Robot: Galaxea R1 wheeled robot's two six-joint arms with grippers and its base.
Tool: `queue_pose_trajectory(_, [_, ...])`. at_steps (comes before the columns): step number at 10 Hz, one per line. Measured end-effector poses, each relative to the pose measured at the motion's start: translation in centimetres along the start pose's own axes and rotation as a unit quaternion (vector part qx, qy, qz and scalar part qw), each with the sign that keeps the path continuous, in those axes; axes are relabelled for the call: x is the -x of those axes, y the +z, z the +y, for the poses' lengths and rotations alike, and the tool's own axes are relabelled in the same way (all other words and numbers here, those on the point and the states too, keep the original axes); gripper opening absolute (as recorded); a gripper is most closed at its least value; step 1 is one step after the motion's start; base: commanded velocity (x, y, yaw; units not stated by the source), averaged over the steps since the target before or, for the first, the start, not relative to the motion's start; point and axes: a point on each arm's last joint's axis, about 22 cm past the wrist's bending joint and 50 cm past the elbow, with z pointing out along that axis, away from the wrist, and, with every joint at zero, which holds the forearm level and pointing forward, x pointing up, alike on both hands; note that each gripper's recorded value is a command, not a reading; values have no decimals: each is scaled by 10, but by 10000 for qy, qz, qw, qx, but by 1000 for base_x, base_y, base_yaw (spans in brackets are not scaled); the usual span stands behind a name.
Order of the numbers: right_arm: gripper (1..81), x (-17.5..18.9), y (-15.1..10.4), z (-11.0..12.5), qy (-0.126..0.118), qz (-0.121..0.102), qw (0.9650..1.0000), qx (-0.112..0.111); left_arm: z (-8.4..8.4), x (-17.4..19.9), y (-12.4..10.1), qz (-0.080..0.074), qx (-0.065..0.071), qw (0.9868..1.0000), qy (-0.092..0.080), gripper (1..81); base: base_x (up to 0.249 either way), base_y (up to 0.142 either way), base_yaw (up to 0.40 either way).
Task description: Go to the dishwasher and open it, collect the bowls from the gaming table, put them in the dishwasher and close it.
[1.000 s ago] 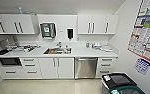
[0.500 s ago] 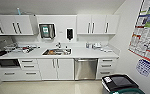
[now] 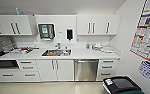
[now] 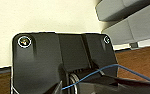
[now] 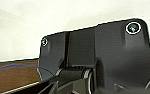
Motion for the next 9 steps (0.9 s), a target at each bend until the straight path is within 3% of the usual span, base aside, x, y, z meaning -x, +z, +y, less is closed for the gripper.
queue_pose_trajectory(9, [811, -5, -2, 5, -15, 22, 10000, 32, 1, -1, 1, 3, 11, 10000, -2, 811, 95, 0, 0])
